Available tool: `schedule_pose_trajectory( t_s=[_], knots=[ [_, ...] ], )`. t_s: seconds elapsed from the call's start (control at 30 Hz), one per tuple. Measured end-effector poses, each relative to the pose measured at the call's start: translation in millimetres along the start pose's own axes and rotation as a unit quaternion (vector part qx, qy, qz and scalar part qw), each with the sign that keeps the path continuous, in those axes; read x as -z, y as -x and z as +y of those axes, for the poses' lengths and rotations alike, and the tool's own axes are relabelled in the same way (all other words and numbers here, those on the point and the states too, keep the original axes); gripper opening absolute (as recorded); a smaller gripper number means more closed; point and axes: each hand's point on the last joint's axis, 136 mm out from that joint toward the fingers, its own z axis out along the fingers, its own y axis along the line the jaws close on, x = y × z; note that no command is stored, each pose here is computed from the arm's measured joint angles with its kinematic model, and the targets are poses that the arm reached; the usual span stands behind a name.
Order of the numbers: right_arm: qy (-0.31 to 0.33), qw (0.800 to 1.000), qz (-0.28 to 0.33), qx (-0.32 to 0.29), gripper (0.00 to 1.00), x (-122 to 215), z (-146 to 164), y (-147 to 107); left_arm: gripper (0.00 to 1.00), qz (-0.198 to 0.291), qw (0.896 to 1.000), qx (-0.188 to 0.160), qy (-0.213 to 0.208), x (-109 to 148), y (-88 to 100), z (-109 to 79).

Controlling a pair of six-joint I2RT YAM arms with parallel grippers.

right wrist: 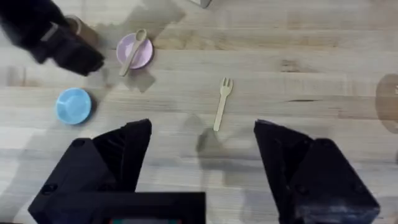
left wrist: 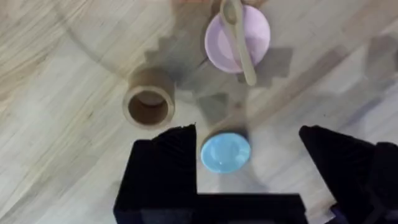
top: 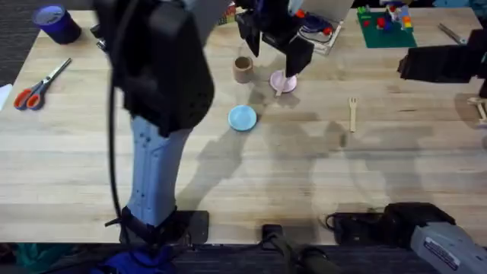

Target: Pick up a utensil and set it on the pink plate, then put the other utensil in the container.

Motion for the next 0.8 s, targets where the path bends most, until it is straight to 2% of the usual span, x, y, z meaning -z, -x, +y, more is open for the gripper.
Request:
schedule_pose_trajectory(
  t_s=[0.17, 0.47, 0.8],
  knots=[
    [-0.001, 1.0, 0.006, 0.0, 0.995, 0, 0, -3, 0.996, -0.012, 1.0, -0.004, 0.005, 25, -20.0, -7.8],
    [0.0, 1.0, 0.007, 0.0, 0.996, 0, 0, -3, 0.996, -0.014, 0.999, 0.004, 0.029, 37, -75.8, -8.1],
    [0.0, 1.0, 0.007, 0.0, 0.995, 0, 0, -3, 0.995, -0.1, 0.992, 0.057, 0.052, 89, -140.9, -2.8]
  ],
)
